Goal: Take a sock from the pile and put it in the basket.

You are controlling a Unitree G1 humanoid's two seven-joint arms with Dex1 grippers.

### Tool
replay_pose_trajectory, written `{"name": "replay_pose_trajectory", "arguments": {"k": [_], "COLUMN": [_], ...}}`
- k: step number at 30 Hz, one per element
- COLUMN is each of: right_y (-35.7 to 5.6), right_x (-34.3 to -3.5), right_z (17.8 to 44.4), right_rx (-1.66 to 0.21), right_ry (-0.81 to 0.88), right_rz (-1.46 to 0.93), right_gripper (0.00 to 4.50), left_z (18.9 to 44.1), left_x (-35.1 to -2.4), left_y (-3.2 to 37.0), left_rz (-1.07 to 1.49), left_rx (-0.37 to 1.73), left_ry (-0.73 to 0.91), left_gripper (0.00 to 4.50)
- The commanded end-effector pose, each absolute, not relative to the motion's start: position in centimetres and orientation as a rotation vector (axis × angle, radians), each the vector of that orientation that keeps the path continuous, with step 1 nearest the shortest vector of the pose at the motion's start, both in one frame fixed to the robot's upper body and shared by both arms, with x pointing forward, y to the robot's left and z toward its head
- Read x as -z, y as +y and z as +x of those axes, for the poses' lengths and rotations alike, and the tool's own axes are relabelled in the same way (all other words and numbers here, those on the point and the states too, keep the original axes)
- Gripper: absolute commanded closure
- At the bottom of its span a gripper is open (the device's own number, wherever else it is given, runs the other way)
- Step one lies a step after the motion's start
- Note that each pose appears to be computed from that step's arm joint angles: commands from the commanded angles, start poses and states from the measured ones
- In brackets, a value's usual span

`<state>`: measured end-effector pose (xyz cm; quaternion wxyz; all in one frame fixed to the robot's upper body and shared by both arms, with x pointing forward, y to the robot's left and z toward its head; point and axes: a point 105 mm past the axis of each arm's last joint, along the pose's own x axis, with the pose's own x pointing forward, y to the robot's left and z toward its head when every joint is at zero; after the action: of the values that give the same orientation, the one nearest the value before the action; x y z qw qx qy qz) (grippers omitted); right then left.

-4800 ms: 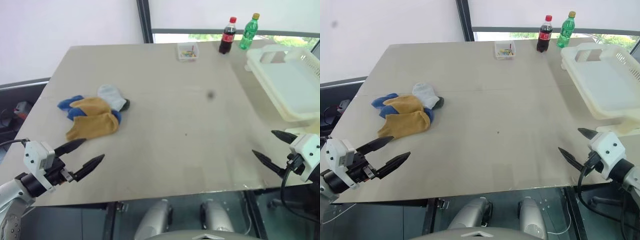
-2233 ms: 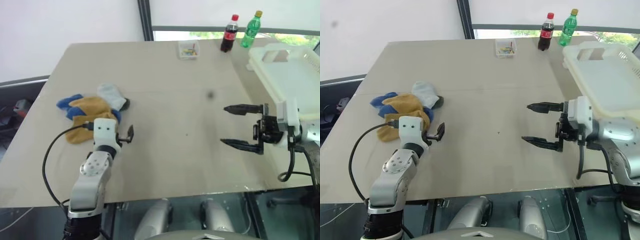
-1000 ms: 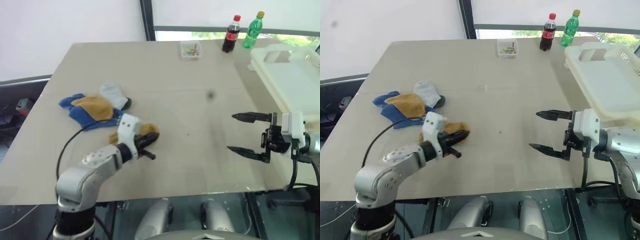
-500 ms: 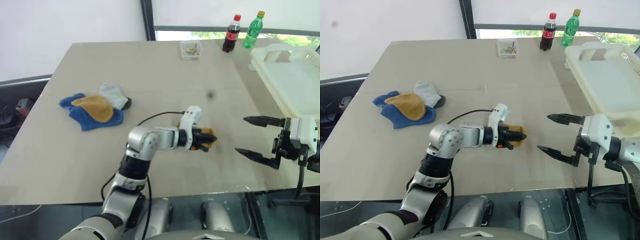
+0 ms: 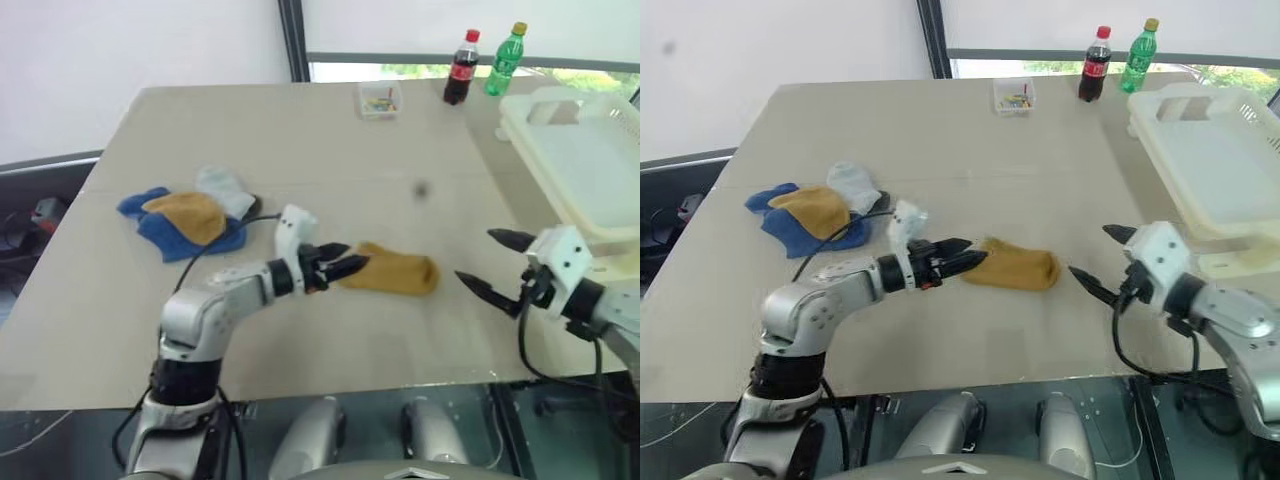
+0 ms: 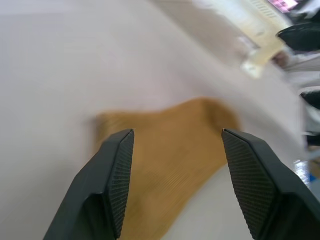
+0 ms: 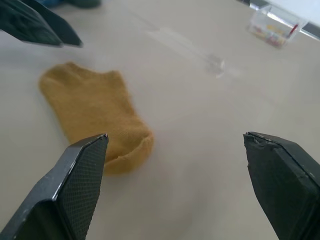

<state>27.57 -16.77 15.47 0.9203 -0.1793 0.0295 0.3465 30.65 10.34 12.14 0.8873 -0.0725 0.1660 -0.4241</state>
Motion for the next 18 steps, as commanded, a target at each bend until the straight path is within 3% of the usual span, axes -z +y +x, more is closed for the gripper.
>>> {"name": "replay_pose_trajectory", "arguments": {"k": [1,12,14,15,16,17,18], "right_y": [-15.6,-14.9,-15.1,-15.2,-15.3,-15.4,-15.3], "right_x": [-15.0,-11.0,-10.4,-10.0,-9.6,-9.3,-9.0], "right_z": [28.8,29.9,30.1,30.3,30.4,30.5,30.5], "right_rx": [-0.689,-0.68,-0.67,-0.663,-0.655,-0.659,-0.666], "right_ry": [0.057,0.185,0.202,0.212,0.222,0.229,0.235], "right_rz": [-0.343,-0.387,-0.408,-0.411,-0.414,-0.422,-0.427], "right_gripper": [0.0,0.0,0.0,0.0,0.4,0.51,0.77], "left_z": [30.7,32.0,32.1,32.1,32.1,32.1,32.1], "left_x": [-12.3,-8.6,-8.2,-8.0,-8.0,-8.0,-8.1], "left_y": [11.1,10.4,9.9,9.7,9.6,9.4,9.2], "left_rz": [-0.06,-0.003,-0.008,0.0,0.004,0.0,-0.004], "left_rx": [0.865,0.865,0.866,0.872,0.878,0.882,0.885], "left_ry": [0.273,0.384,0.402,0.402,0.4,0.396,0.394], "left_gripper": [1.49,1.49,1.72,2.1,2.55,2.69,3.14]}}
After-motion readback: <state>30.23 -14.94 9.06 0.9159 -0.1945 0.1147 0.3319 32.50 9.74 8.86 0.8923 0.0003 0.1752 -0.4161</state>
